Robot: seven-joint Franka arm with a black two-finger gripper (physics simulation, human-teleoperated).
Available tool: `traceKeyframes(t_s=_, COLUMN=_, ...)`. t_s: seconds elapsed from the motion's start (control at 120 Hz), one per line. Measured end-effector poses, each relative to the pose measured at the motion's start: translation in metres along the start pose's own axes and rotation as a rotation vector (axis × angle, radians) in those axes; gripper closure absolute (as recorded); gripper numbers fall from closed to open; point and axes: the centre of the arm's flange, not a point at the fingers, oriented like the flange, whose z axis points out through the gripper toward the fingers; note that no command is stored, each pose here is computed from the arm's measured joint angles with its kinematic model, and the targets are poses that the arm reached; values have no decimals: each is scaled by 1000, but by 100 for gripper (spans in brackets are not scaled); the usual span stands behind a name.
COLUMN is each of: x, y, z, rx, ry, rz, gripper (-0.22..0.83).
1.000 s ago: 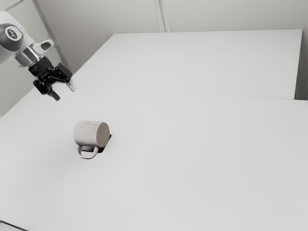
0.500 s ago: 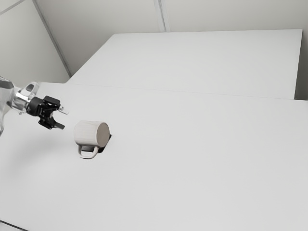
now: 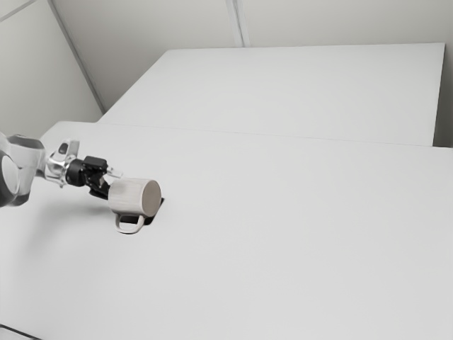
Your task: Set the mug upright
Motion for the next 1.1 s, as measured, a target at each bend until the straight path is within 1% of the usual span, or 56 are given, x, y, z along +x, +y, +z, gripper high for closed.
traceKeyframes(t_s=0.1, x=0, y=4, z=2, rx=-21, ry=-1, rz=25, gripper=36)
traceKeyframes(t_s=0.158, x=0, y=5, z=3, rx=-31, ry=-1, rz=39, gripper=48)
traceKeyframes(t_s=0.242, x=1, y=7, z=5, rx=-42, ry=2, rz=55, gripper=60)
traceKeyframes(t_s=0.333, x=1, y=8, z=5, rx=-51, ry=6, rz=69, gripper=68)
traceKeyframes(t_s=0.425, x=2, y=10, z=6, rx=-64, ry=17, rz=83, gripper=72)
traceKeyframes(t_s=0.517, x=0, y=11, z=8, rx=-85, ry=30, rz=86, gripper=74)
traceKeyframes(t_s=0.592, x=-2, y=34, z=9, rx=-83, ry=25, rz=108, gripper=75)
traceKeyframes(t_s=0.642, x=-1, y=60, z=13, rx=-43, ry=-8, rz=136, gripper=76)
traceKeyframes(t_s=0.708, x=3, y=99, z=26, rx=65, ry=-94, rz=180, gripper=76)
traceKeyframes(t_s=0.8, x=8, y=153, z=47, rx=277, ry=-225, rz=252, gripper=77)
traceKeyframes(t_s=0.942, x=22, y=197, z=87, rx=633, ry=-400, rz=345, gripper=77)
traceKeyframes(t_s=1.017, x=30, y=208, z=104, rx=807, ry=-453, rz=384, gripper=78)
traceKeyframes(t_s=1.058, x=33, y=210, z=109, rx=891, ry=-467, rz=394, gripper=78)
traceKeyframes(t_s=1.1, x=31, y=207, z=114, rx=961, ry=-468, rz=396, gripper=78)
